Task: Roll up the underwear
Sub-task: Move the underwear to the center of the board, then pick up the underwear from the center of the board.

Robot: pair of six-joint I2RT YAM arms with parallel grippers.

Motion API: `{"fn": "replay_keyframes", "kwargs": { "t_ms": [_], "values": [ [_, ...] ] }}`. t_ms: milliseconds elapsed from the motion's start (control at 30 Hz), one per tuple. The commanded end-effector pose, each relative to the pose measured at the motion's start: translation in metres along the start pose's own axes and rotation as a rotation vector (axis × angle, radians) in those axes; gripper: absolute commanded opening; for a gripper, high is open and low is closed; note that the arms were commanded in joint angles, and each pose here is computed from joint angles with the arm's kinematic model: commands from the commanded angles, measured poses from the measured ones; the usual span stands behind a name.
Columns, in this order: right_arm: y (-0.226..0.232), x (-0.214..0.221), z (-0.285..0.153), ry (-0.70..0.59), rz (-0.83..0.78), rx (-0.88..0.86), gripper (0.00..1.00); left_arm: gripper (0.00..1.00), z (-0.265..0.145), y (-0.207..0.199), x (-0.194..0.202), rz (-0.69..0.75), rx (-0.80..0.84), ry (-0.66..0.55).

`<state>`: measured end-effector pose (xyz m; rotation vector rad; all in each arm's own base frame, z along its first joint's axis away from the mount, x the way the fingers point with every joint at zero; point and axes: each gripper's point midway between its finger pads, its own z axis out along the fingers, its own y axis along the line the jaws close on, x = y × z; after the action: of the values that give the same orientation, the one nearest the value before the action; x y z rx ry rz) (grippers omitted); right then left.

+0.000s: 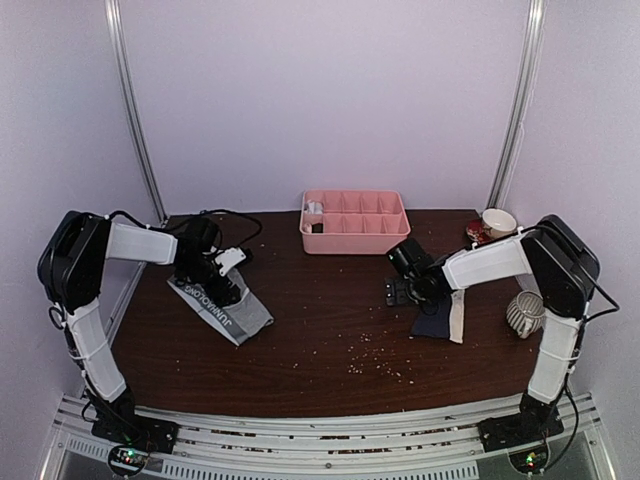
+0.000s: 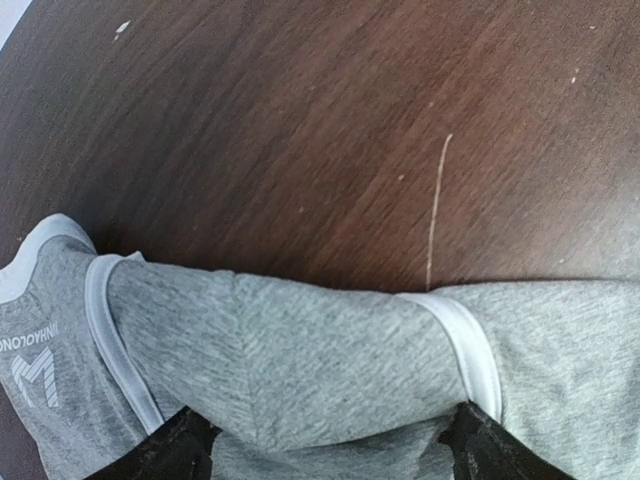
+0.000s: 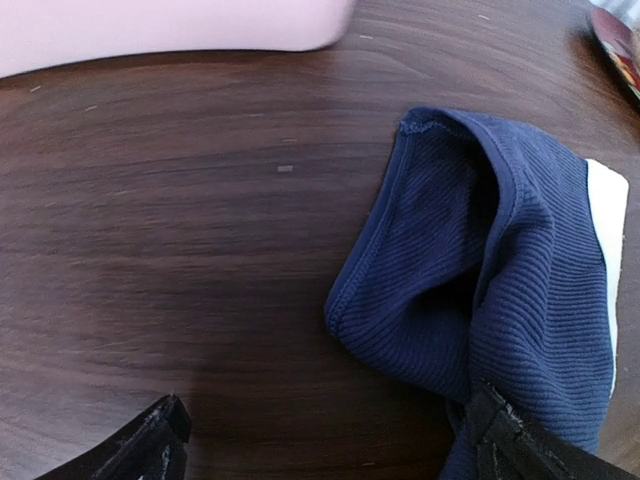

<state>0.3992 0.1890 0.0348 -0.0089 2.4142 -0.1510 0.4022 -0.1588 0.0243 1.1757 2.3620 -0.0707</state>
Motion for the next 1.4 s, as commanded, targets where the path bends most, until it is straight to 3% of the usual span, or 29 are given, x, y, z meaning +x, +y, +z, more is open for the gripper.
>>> {"fn": "replay_keyframes", "kwargs": {
  "t_ms": [0,300,533,733,900,1067,1367],
  "values": [
    [-0.035,-0.02,-0.018,-0.07,0.099,0.088,1.0,0.85,0.015,-0.034,-0.002,0.028,0.09,0.023],
    [-0.079,-0.051,-0.062,-0.226,0.25,0.162,1.0,0.9,0.032,-0.106,-0.03,0.167,0.216,0.03],
    [-0.078,-0.069,-0.099,-0.339,0.282,0.026,1.0,0.92,0.02,-0.135,-0.072,0.263,0.241,-0.052],
    [-0.043,-0.078,-0.134,-0.441,0.222,-0.192,1.0,0.98,-0.014,-0.11,-0.1,0.303,0.095,-0.163],
    [-0.015,-0.078,-0.146,-0.441,0.125,-0.239,1.0,0.98,-0.056,-0.101,-0.108,0.33,0.021,-0.269],
    [0.002,-0.072,-0.145,-0.423,0.063,-0.23,1.0,0.98,-0.072,-0.052,-0.105,0.185,-0.062,-0.279],
    [0.017,-0.067,-0.141,-0.403,0.002,-0.217,1.0,0.98,-0.044,0.026,-0.063,-0.088,0.059,-0.224]
  ]
}}
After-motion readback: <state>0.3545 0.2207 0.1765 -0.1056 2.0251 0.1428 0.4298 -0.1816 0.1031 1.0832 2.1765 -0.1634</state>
